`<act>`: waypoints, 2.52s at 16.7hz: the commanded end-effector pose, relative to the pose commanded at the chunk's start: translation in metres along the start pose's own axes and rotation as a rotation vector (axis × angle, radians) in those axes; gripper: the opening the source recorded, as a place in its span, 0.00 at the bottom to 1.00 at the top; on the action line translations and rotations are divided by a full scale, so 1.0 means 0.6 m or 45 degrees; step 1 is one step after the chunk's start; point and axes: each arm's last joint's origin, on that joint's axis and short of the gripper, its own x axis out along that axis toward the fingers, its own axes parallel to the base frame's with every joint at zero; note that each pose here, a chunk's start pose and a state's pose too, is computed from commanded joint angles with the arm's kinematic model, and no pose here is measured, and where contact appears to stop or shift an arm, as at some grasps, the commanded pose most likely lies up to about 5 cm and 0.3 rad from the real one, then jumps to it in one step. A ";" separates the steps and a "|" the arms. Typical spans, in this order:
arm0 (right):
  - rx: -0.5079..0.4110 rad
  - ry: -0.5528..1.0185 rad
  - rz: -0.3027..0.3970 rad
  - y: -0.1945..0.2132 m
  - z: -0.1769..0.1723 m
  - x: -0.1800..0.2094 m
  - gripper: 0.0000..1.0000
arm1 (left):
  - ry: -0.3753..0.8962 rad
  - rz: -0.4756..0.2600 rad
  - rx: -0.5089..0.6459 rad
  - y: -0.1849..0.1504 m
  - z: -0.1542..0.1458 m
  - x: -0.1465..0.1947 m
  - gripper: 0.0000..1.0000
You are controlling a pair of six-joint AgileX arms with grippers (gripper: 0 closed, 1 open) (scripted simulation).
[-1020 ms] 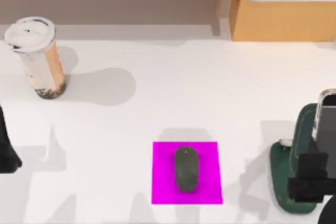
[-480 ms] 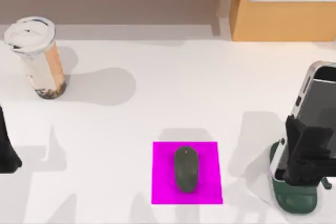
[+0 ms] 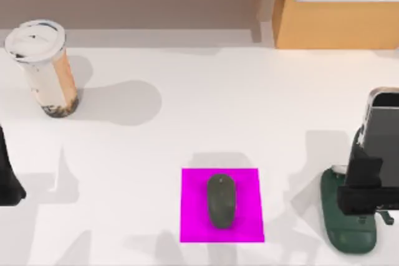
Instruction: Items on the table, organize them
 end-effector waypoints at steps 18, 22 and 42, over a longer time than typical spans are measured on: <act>-0.063 -0.004 -0.097 0.007 -0.012 0.034 0.75 | 0.000 0.000 0.000 0.000 0.000 0.000 1.00; -0.063 -0.004 -0.097 0.007 -0.012 0.034 1.00 | 0.000 0.000 0.000 0.000 0.000 0.000 1.00; 0.329 -0.136 0.000 -0.021 0.031 -0.026 1.00 | 0.000 0.000 0.000 0.000 0.000 0.000 1.00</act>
